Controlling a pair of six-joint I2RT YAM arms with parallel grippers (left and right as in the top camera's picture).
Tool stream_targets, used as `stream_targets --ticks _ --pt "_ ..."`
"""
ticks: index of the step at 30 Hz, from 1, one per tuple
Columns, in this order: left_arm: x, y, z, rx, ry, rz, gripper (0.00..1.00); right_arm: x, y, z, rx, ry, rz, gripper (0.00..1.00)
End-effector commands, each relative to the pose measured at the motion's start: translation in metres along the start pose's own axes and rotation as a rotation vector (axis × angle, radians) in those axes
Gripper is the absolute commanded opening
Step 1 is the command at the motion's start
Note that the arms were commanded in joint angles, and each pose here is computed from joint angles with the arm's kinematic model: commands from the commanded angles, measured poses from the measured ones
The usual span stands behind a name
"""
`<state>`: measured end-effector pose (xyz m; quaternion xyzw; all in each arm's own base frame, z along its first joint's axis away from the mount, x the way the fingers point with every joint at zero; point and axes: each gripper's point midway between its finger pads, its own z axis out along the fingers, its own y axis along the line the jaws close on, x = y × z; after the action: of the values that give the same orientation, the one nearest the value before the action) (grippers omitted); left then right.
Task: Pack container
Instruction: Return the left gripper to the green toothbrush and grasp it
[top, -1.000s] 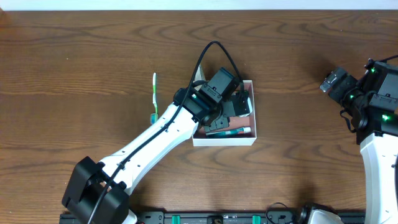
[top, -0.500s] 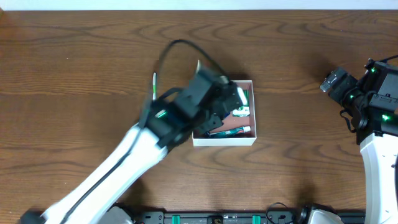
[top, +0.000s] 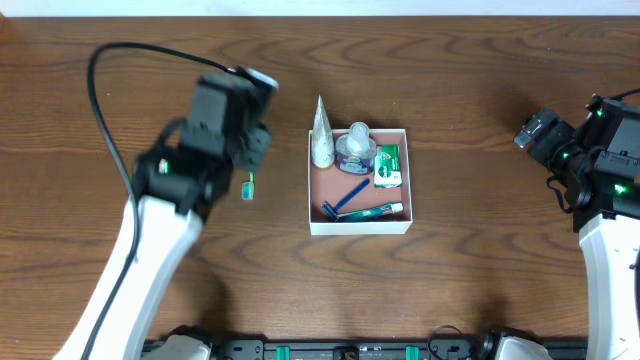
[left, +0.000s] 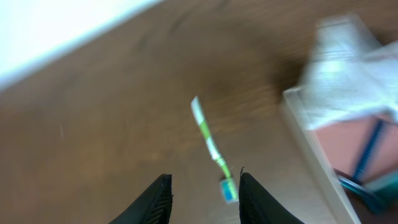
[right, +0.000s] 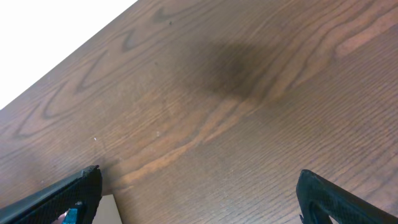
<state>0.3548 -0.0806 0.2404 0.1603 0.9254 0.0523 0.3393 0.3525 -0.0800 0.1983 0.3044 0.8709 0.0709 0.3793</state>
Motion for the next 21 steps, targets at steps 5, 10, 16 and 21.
stream_targets --ticks 5,10,16,21 --pt "0.056 0.004 0.094 0.076 0.304 -0.227 0.36 -0.004 -0.002 -0.002 0.007 -0.012 0.020 0.99" --pt "0.092 -0.006 0.137 0.088 0.463 -0.261 0.36 -0.004 -0.002 -0.002 0.007 -0.012 0.019 0.99" --pt "0.118 -0.014 0.162 0.087 0.564 -0.272 0.36 -0.005 -0.002 -0.002 0.008 -0.012 0.020 0.99" --pt "0.131 -0.019 0.179 0.082 0.607 -0.292 0.36 -0.005 -0.002 -0.002 0.007 -0.012 0.020 0.99"
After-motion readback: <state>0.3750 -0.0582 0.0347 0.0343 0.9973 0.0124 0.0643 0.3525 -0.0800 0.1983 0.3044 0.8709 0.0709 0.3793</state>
